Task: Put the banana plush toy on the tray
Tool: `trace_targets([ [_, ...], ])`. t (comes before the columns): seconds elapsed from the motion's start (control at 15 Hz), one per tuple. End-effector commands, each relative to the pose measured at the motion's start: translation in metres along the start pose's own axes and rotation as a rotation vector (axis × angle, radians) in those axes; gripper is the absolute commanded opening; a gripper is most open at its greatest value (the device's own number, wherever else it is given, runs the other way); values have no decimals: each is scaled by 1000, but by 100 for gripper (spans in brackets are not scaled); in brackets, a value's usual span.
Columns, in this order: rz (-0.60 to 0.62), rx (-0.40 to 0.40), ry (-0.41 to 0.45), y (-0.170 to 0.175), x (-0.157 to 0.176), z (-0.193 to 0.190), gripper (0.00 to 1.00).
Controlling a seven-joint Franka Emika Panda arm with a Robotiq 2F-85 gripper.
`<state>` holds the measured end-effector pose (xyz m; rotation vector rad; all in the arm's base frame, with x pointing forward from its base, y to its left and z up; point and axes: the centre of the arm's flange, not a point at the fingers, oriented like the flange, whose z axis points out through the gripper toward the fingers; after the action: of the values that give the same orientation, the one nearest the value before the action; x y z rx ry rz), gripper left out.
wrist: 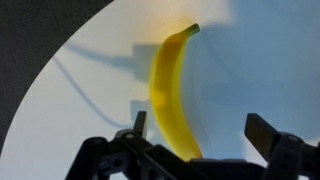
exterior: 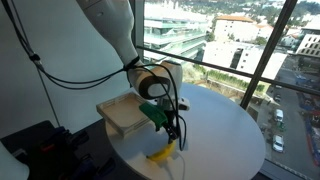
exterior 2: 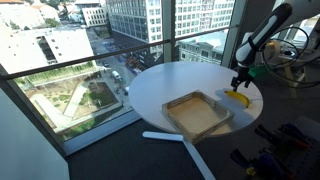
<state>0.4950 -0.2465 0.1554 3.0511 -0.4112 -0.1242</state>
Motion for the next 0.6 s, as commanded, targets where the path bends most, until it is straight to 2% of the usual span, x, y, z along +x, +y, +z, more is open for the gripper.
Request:
trace_targets([
  [0.0, 0, 0, 0, 0, 0, 0, 100],
  [0.53, 15, -7, 29, 2, 10, 2, 100],
])
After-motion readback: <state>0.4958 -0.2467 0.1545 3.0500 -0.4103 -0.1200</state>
